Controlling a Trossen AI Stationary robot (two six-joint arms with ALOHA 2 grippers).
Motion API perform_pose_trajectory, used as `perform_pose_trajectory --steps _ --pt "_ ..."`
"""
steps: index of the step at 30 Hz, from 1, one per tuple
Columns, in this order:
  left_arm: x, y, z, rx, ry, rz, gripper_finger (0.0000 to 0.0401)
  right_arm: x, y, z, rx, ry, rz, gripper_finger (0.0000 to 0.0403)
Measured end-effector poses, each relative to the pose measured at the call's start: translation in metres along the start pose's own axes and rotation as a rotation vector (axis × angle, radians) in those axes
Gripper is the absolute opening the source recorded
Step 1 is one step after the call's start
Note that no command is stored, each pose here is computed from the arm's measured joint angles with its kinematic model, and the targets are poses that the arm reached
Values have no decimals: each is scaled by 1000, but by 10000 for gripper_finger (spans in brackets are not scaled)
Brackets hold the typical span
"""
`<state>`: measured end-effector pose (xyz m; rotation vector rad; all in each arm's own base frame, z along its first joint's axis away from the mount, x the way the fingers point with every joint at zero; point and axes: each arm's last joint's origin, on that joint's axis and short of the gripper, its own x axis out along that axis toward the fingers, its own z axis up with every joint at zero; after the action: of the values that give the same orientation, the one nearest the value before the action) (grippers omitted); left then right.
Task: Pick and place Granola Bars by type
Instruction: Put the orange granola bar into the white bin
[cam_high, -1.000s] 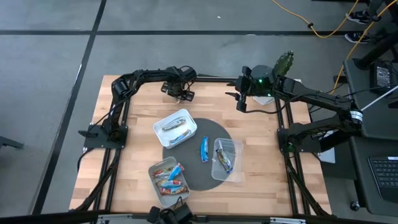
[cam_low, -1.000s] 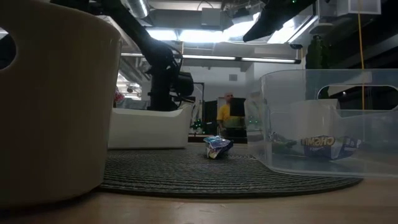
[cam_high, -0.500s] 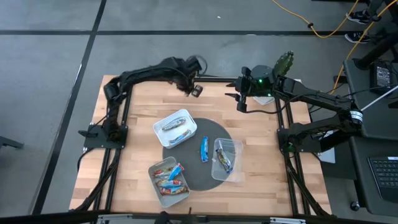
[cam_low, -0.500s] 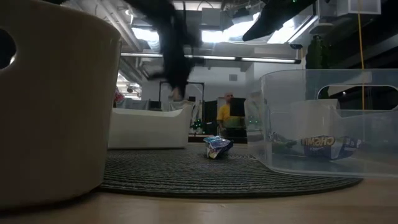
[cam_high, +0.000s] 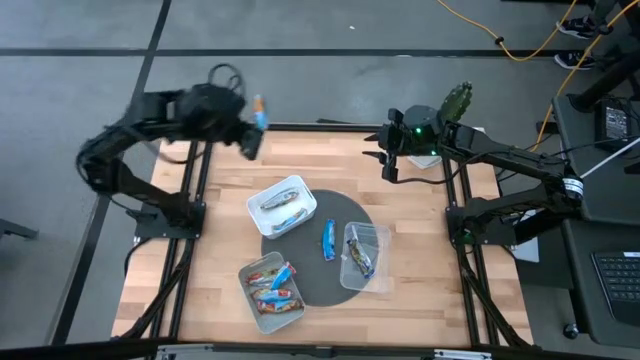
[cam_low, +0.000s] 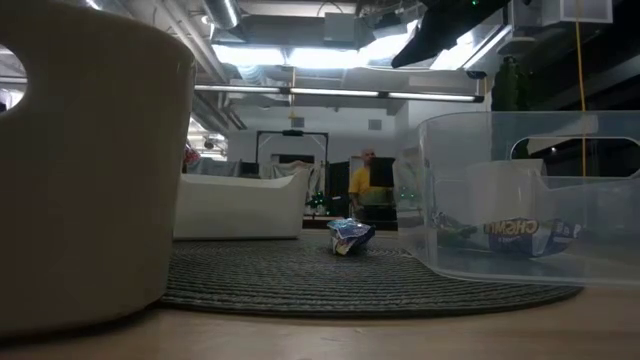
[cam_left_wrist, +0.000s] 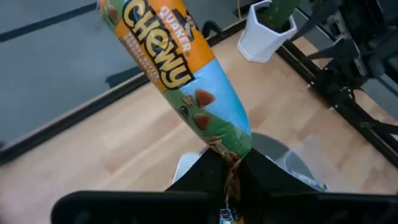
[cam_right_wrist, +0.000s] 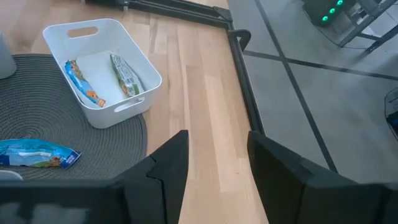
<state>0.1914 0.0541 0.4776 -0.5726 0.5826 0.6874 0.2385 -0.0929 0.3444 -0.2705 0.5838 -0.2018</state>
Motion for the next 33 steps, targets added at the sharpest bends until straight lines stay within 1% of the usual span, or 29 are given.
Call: perform_pose_trajectory --steps 3,5,8,10,12,15,18,22,24,27,30,31,33 --pt "-24 3 -15 -6 6 -1 18 0 0 0 1 1 0 167" --pt "-32 4 -22 8 19 -13 18 0 0 0 1 4 2 167" --pt "-34 0 -26 33 39 -32 18 0 0 -1 2 11 4 167" --pt "-27 -5 -27 48 70 -39 18 0 1 -1 2 15 5 167" --pt "-11 -13 -25 87 134 -57 18 0 1 -2 3 18 6 167" --pt "23 -25 -21 164 265 -89 18 0 1 -2 3 21 7 167" --pt "46 -29 -18 216 341 -105 18 0 1 -2 3 21 7 167" --pt "69 -29 -14 272 379 -70 18 0 1 -2 5 21 7 167" --pt "83 -28 -16 292 413 -3 18 0 1 -2 14 22 7 167" --pt "113 -24 -37 337 544 108 18 0 1 -2 36 24 7 167" --pt "156 -20 -76 373 699 167 18 0 2 -3 63 37 12 167" --pt "168 -19 -90 373 729 167 18 0 2 -4 70 42 14 167" --pt "185 -17 -114 354 776 122 18 0 2 -5 81 56 19 167"
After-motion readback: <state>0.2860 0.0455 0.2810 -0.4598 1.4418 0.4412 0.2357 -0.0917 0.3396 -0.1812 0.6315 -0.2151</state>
